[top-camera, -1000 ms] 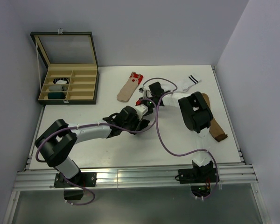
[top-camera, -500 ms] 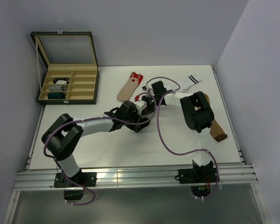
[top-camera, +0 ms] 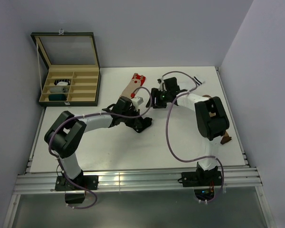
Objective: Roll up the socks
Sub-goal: Roll the sock at the center of the board.
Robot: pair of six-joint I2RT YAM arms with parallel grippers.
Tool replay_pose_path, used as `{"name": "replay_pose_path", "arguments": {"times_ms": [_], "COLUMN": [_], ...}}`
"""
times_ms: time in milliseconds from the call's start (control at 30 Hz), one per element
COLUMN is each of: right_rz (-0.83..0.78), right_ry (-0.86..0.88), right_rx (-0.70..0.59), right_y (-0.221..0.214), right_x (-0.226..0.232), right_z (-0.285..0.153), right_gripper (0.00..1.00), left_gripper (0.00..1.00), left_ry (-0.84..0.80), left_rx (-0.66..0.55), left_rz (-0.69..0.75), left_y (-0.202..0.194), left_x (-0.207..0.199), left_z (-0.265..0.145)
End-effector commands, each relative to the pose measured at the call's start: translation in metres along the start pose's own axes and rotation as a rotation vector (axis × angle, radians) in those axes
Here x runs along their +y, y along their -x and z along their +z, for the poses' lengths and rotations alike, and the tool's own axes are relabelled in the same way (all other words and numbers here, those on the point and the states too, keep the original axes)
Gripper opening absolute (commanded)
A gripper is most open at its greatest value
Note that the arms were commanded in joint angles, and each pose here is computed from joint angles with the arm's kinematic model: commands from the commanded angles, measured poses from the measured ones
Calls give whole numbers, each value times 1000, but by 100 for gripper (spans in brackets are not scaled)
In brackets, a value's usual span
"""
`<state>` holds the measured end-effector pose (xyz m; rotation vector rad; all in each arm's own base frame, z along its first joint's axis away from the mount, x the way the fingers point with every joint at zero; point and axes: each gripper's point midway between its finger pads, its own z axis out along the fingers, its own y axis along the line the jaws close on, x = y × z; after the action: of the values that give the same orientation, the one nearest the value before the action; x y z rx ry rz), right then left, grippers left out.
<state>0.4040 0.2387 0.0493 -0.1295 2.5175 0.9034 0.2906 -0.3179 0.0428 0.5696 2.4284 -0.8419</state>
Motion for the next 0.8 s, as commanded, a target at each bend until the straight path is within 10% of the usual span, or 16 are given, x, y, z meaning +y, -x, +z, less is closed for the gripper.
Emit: {"name": "replay_pose_path", "arguments": {"times_ms": [0,767], "right_rz": [12,-286], "right_ry": [-72,162], "right_rx": [-221,116], "right_y": [52,-17], "right_x": [7,27], "right_z": [-41,10], "right_gripper": [62,62], "left_gripper": [1,1], "left_ry": [71,123], "left_rx": [179,177], "left_rz": [-113,92], "left_y": [-53,-44], "left_x": [33,28], "left_z": [5,-3]}}
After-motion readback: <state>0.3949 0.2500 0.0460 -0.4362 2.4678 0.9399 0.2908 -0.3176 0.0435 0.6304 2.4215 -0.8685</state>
